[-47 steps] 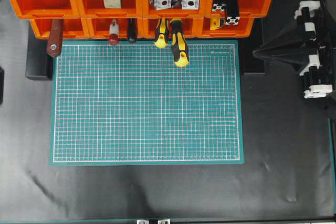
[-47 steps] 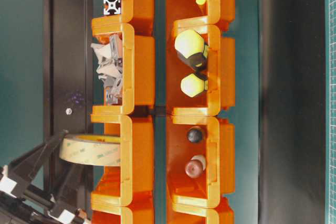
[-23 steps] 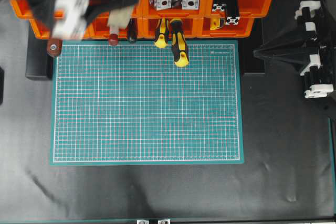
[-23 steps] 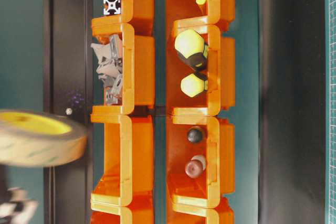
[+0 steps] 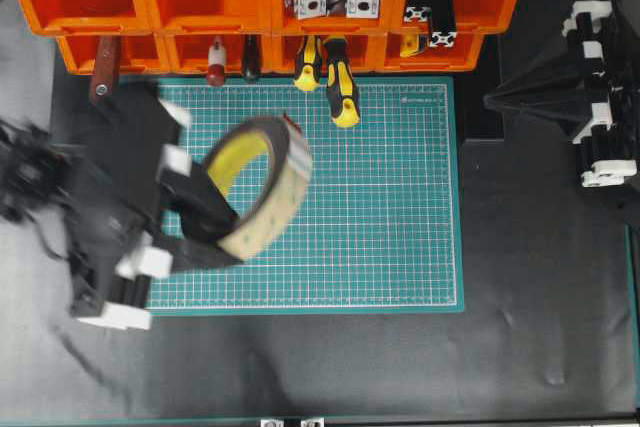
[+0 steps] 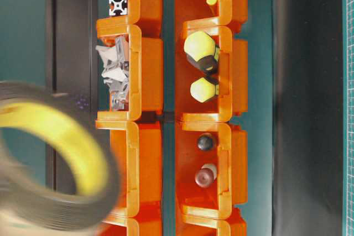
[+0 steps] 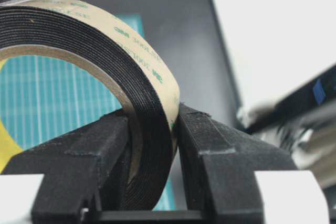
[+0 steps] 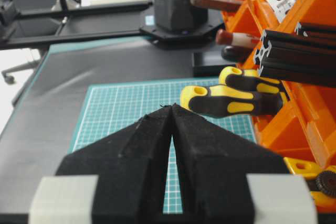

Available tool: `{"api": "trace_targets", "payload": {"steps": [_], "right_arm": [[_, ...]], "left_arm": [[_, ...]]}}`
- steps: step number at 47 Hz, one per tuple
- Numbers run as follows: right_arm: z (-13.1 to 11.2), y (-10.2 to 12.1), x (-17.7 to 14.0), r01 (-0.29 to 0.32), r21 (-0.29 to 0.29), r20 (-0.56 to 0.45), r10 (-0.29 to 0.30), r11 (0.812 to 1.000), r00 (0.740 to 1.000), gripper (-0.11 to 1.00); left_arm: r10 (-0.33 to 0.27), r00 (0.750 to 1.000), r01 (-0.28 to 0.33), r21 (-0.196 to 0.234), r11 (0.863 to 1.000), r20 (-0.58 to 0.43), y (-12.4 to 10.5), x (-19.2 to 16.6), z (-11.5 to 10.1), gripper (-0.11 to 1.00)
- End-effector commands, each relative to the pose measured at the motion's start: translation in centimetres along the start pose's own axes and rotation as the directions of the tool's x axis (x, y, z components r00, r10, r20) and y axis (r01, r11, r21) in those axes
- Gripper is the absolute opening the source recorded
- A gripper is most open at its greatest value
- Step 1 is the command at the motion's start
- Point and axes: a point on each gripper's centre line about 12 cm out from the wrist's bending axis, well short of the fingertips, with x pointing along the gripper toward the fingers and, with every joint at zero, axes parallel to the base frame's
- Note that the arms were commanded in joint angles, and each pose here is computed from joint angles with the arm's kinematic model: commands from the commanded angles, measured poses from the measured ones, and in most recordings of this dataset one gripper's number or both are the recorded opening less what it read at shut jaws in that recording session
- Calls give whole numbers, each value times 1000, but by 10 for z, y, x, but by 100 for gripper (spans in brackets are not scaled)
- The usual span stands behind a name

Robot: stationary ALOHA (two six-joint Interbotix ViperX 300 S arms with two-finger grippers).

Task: Pick foam from container rack with left arm.
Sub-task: 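Lift the tape roll out of the bin and carry it over the mat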

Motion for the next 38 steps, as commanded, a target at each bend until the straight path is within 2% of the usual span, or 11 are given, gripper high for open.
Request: {"api": "trace_targets", "payload": {"steps": [1, 9, 14, 21, 29, 38], "right_arm": [[9, 2, 1, -6, 6, 24, 6, 1000, 1000, 0], [8, 2, 1, -7, 4, 22, 7, 1000, 1000, 0], [8, 2, 1, -7, 4, 22, 7, 1000, 1000, 0], [10, 2, 1, -6, 3, 27, 6, 1000, 1000, 0], [11, 2, 0, -7, 4, 33, 7, 1000, 999, 0], [10, 2, 0, -7, 4, 30, 7, 1000, 1000, 0]], "left_arm": [[10, 998, -8, 24, 1000, -70, -1, 14, -10, 25], [52, 967, -40, 55, 998, -250, 4, 49, -38, 25], [66, 946, -44, 79, 996, -318, 6, 69, -53, 25], [88, 903, -44, 114, 993, -421, 10, 94, -80, 25], [107, 871, -45, 140, 989, -479, 16, 105, -91, 25], [112, 869, -49, 141, 989, -482, 21, 104, -91, 25]]}}
